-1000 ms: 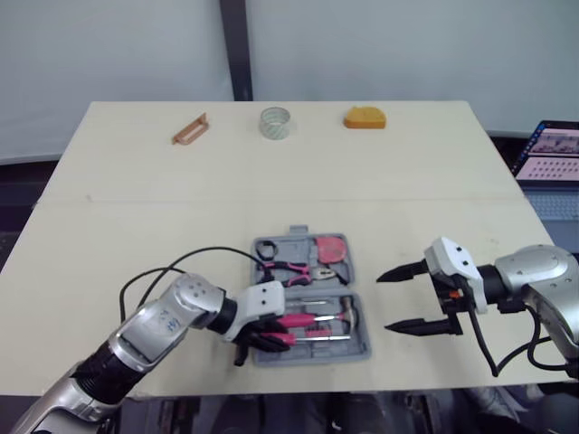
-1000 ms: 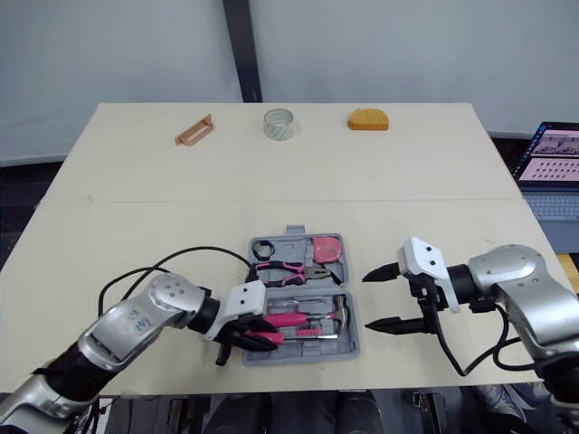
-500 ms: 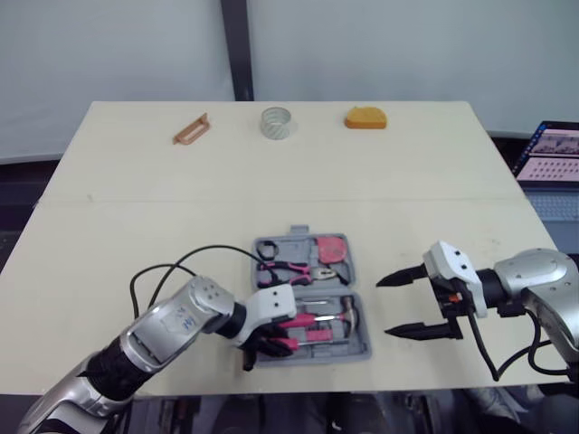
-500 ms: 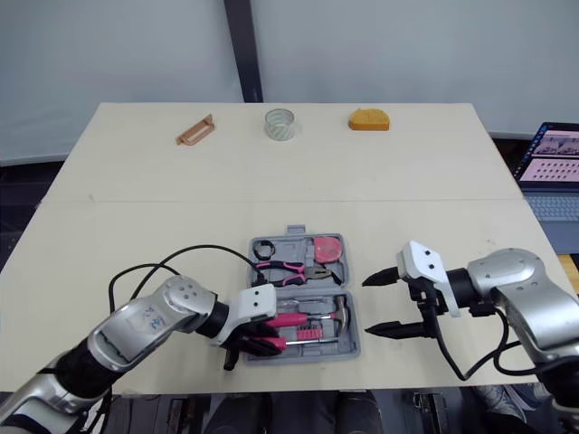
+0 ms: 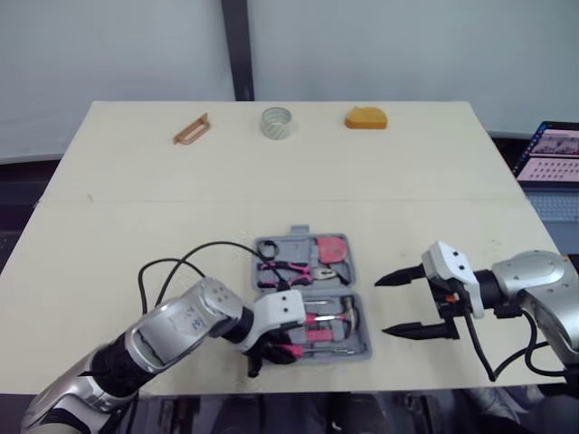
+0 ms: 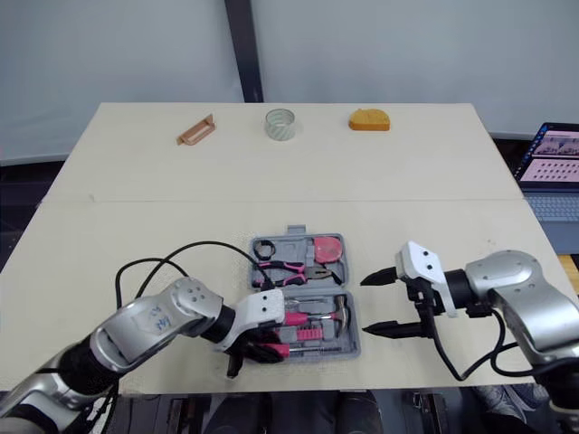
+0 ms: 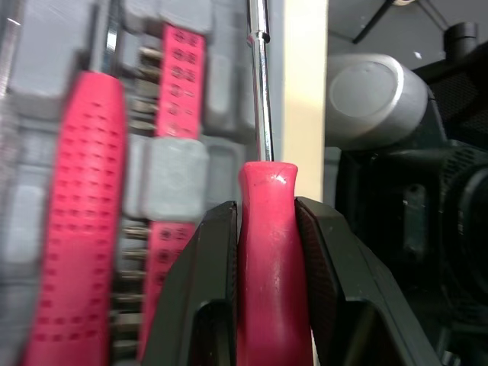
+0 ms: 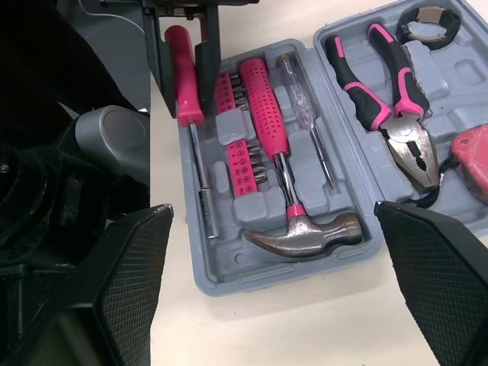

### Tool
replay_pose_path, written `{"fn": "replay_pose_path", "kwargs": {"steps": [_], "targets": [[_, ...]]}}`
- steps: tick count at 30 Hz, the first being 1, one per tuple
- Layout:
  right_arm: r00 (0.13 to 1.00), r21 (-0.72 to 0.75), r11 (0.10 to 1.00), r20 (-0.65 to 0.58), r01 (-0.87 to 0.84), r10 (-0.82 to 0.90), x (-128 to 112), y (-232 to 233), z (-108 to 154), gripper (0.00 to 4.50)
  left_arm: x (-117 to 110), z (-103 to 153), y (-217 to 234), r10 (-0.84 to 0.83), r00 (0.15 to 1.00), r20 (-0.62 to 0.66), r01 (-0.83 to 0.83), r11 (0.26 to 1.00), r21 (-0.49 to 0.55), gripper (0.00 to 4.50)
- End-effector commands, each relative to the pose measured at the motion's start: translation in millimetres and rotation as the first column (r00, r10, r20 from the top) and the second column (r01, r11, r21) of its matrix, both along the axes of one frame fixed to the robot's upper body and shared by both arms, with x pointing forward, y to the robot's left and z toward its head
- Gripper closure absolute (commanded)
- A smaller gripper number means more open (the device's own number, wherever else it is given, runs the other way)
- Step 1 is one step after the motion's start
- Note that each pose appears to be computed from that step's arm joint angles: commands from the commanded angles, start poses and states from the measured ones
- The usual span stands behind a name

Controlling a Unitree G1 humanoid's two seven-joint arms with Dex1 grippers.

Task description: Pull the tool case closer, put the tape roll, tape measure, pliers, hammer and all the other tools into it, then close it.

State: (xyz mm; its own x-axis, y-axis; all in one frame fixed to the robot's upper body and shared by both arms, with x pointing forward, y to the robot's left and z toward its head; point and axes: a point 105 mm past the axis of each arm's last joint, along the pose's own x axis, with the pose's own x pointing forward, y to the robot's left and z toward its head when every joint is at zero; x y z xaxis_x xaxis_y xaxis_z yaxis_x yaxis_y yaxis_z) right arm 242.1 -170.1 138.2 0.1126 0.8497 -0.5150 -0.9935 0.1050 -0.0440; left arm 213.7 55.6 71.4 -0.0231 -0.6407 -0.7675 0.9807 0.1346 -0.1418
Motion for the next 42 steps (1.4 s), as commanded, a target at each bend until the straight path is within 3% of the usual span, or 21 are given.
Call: {"fn": "replay_pose_path", "kwargs": {"steps": [1,42], "targets": [[0.999,0.019,1.000,0.043,-0.014,0.013,-2,4,9,0.00,-4,3,-7,-0.030,1.000,0.011,0.030,1.000,-0.002,3.87],[0.999,0.035,0.999,0.048,0.004,-0.006,-1,5,5,0.00,2,-4,-19,-0.008,1.000,-0.005,0.008,1.000,-0.009,3.87]]}}
